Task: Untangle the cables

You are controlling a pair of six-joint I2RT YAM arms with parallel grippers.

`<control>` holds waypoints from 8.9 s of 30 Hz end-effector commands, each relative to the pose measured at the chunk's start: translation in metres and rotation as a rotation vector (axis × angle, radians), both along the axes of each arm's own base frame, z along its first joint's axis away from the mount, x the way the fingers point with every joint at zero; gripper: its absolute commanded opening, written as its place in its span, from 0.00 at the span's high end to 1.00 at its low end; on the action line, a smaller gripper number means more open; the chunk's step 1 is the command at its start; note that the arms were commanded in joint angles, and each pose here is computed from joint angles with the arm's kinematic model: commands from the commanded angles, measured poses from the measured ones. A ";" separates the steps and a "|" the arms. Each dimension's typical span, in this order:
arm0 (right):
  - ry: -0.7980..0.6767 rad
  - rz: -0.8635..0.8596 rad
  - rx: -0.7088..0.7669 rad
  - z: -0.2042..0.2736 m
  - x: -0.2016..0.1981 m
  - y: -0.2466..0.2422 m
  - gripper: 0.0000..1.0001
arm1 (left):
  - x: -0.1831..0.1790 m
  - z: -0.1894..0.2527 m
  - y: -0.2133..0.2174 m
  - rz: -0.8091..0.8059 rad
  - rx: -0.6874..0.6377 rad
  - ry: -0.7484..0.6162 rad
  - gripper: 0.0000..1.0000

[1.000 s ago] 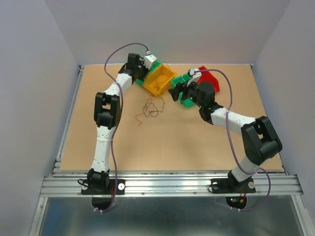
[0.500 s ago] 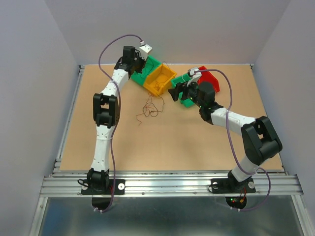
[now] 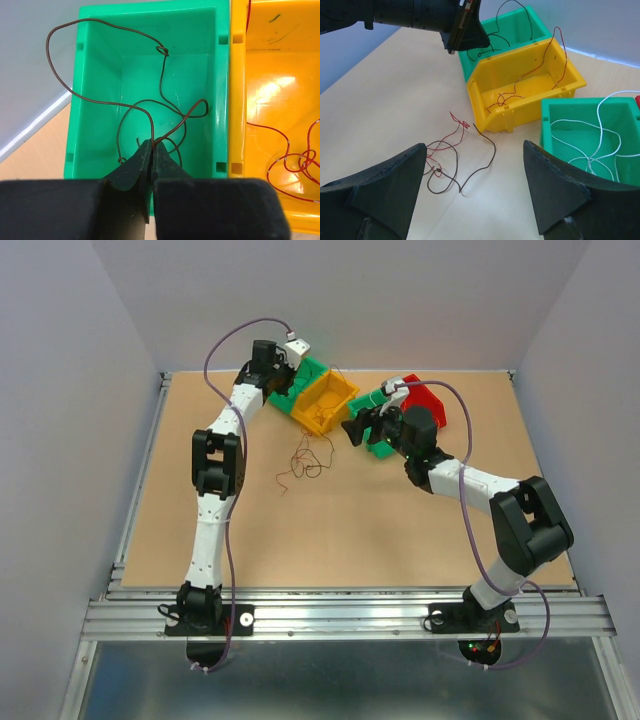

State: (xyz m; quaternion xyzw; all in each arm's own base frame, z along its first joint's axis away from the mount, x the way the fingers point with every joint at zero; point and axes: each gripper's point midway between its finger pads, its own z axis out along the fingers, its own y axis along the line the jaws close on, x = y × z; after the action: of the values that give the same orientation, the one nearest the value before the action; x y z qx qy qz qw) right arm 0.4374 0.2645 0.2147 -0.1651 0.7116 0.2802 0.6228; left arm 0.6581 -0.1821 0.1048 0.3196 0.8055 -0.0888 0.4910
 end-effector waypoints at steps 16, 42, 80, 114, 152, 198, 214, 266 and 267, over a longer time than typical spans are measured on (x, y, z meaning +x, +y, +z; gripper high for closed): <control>-0.069 0.032 0.045 0.027 -0.002 0.008 0.18 | -0.015 0.099 0.006 -0.022 0.031 -0.164 0.37; 0.140 0.038 -0.067 -0.006 0.005 0.012 0.14 | -0.106 0.125 -0.002 -0.143 -0.041 -0.060 0.06; 0.510 0.080 -0.136 -0.136 0.018 0.070 0.42 | -0.229 0.099 0.028 0.048 -0.088 -0.216 0.08; -0.013 0.382 0.175 0.072 -0.151 0.026 1.00 | -0.358 0.145 -0.040 -0.603 -0.250 -0.385 0.08; -0.113 0.610 0.272 0.095 -0.192 0.062 0.99 | -0.408 0.128 -0.102 -0.928 -0.352 -0.217 0.47; -0.203 0.971 0.073 0.010 -0.194 0.109 0.51 | -0.393 0.546 0.055 0.035 -0.424 -1.054 1.00; -0.179 0.827 0.054 0.008 -0.170 0.108 0.35 | -0.287 0.487 0.042 0.176 -0.225 -0.972 1.00; -0.266 0.467 0.064 0.041 -0.146 0.063 0.38 | 0.000 0.227 0.059 0.355 -0.103 -0.547 1.00; -0.269 0.465 0.062 0.041 -0.146 0.063 0.38 | 0.000 0.230 0.058 0.356 -0.116 -0.550 1.00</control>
State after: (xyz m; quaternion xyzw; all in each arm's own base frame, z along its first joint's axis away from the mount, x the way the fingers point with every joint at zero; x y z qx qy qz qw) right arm 0.2926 0.3261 0.2482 -0.3385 0.5715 0.4164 0.6209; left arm 0.6630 -0.1223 0.2726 0.1862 0.7208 0.0657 0.6644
